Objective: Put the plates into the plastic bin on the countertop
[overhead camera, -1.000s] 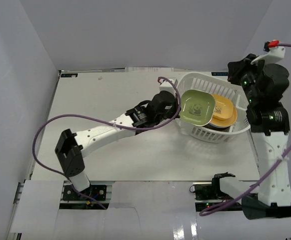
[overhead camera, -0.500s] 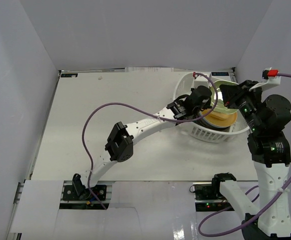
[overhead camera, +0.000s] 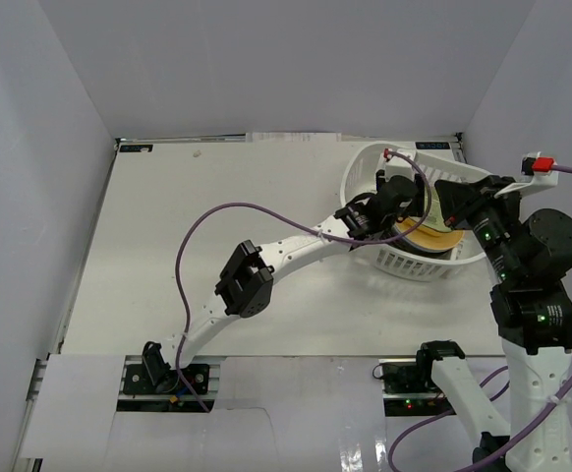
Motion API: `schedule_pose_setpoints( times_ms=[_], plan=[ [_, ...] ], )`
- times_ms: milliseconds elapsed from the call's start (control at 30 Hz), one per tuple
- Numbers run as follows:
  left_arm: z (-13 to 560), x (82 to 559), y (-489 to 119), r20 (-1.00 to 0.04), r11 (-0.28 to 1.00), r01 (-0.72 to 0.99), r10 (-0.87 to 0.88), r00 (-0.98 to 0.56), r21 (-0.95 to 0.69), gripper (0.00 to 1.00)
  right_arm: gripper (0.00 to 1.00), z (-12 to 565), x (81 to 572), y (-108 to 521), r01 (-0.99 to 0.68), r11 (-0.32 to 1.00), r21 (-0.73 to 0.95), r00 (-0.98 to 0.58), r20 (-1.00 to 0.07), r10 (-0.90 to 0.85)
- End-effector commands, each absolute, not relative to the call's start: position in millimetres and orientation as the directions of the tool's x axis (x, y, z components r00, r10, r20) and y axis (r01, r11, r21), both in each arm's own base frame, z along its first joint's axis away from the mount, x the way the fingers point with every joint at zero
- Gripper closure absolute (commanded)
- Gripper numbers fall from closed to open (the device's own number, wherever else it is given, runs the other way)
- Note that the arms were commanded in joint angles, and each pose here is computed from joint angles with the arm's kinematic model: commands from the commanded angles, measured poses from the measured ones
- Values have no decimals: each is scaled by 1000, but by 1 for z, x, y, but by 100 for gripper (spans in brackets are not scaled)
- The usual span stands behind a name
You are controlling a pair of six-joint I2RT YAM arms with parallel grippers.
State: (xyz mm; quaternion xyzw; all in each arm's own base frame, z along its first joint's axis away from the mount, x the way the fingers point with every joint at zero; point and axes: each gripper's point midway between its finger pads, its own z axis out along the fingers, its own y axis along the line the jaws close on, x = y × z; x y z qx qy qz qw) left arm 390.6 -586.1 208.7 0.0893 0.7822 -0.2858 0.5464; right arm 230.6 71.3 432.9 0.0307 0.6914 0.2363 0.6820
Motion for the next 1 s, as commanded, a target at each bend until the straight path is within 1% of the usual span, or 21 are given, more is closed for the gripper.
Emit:
schedule_pose_setpoints(
  times_ms=[0,33,100,167,200,233,267,300,333,367,400,433,467,500,533,567,600,667,700,767,967],
  plan=[
    [295,388,-578,-909,757,512,-275,-313,-405,28,88,472,211,66,-301,895,330,35,-934,356],
    [300,386,-577,-910,749,524,-275,-311,-405,17,88,475,208,67,-308,893,328,38,-934,356],
    [336,376,-570,-906,714,559,-303,-295,-421,8,87,481,202,68,-321,890,324,48,-933,357],
    [343,366,-562,-911,705,579,-287,-295,-409,4,86,485,197,67,-325,890,319,60,-932,356],
    [381,354,-545,-906,677,602,-323,-272,-422,3,86,487,194,67,-328,892,312,65,-934,351],
    [365,349,-538,-914,689,601,-286,-286,-404,2,83,491,188,68,-343,889,303,78,-934,349],
    [369,343,-527,-921,690,611,-273,-277,-388,2,82,492,185,69,-347,890,296,86,-935,345],
    [420,325,-498,-911,659,632,-342,-232,-409,2,80,494,182,69,-355,890,286,95,-936,338],
    [387,319,-485,-926,686,623,-278,-255,-377,2,75,498,175,69,-362,891,274,115,-935,334],
    [393,308,-469,-930,680,634,-278,-241,-368,2,70,500,172,67,-361,895,264,127,-936,327],
    [446,287,-432,-915,643,662,-362,-179,-385,2,56,504,166,63,-347,905,245,157,-936,314],
    [450,277,-414,-916,647,662,-363,-169,-379,2,47,508,161,61,-342,911,232,178,-936,305],
    [428,269,-399,-934,668,659,-311,-175,-346,2,37,511,157,57,-328,918,221,200,-934,296],
    [425,259,-381,-940,677,656,-288,-181,-334,2,21,515,150,48,-290,931,223,238,-925,296],
    [454,240,-342,-927,666,658,-344,-147,-352,2,14,517,145,43,-271,939,212,262,-922,284],
    [435,232,-329,-934,677,650,-314,-170,-346,2,5,519,143,40,-258,944,207,289,-915,280],
    [446,213,-296,-926,667,652,-341,-164,-361,2,10,520,135,36,-246,949,197,321,-907,272],
    [433,201,-267,-920,680,625,-344,-189,-383,2,10,508,141,28,-199,957,212,313,-911,267],
    [403,195,-257,-923,701,601,-300,-241,-385,2,10,502,140,28,-204,955,214,313,-910,271],
    [384,179,-225,-915,710,578,-301,-268,-403,2,10,479,155,32,-211,953,218,275,-922,272],
    [352,157,-173,-871,708,508,-380,-312,-491,2,10,450,167,58,-337,916,216,234,-923,304]
  ],
)
